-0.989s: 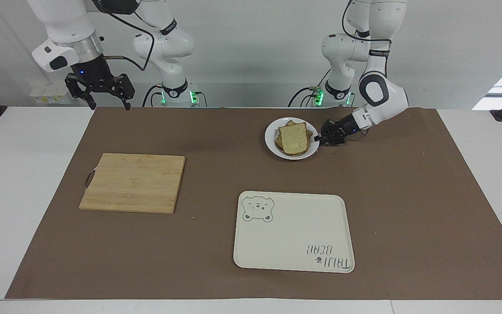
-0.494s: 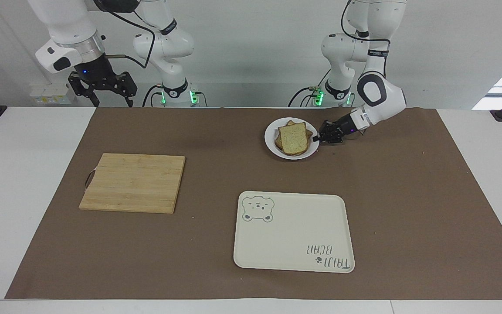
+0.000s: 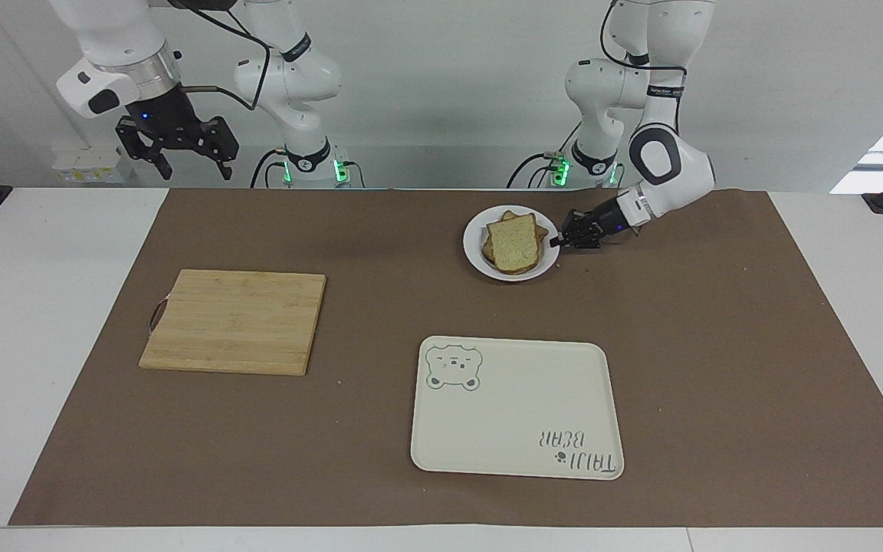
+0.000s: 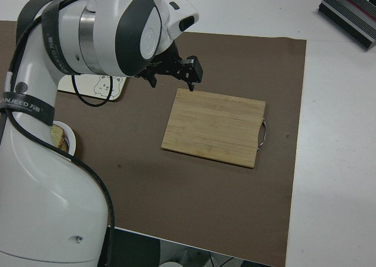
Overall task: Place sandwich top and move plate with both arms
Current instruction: 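Move the left gripper to the plate rim while the right gripper retracts, then push the plate with the left gripper onto the bear tray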
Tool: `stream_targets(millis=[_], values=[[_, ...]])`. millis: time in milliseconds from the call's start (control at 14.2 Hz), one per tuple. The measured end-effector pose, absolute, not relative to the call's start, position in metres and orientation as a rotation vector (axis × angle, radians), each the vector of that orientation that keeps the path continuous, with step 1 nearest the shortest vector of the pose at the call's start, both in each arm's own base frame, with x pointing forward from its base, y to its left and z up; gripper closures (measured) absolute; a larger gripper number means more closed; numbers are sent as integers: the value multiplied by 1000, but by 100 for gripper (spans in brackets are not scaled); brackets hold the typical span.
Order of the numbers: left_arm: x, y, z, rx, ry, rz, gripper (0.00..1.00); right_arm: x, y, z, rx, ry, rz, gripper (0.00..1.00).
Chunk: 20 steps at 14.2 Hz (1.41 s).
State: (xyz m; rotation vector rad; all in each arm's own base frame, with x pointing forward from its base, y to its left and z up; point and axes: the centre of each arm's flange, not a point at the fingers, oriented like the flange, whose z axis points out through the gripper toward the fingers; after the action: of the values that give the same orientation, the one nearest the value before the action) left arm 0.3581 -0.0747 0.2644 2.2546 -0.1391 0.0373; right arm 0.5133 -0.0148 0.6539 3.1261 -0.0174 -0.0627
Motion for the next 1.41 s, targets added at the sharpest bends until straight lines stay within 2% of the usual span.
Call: stream_targets(millis=[353,565,1412], values=[[359,-85,269,2209,-155,1,95,514,-14,655,3127,-16,-59,0],[376,-92,277,2168,-174,-13,95,514,-14,655,3127,-15,-58,0],[544,-80,325,2132,-90,91,95,514,-14,655,3127,-15,-58,0]])
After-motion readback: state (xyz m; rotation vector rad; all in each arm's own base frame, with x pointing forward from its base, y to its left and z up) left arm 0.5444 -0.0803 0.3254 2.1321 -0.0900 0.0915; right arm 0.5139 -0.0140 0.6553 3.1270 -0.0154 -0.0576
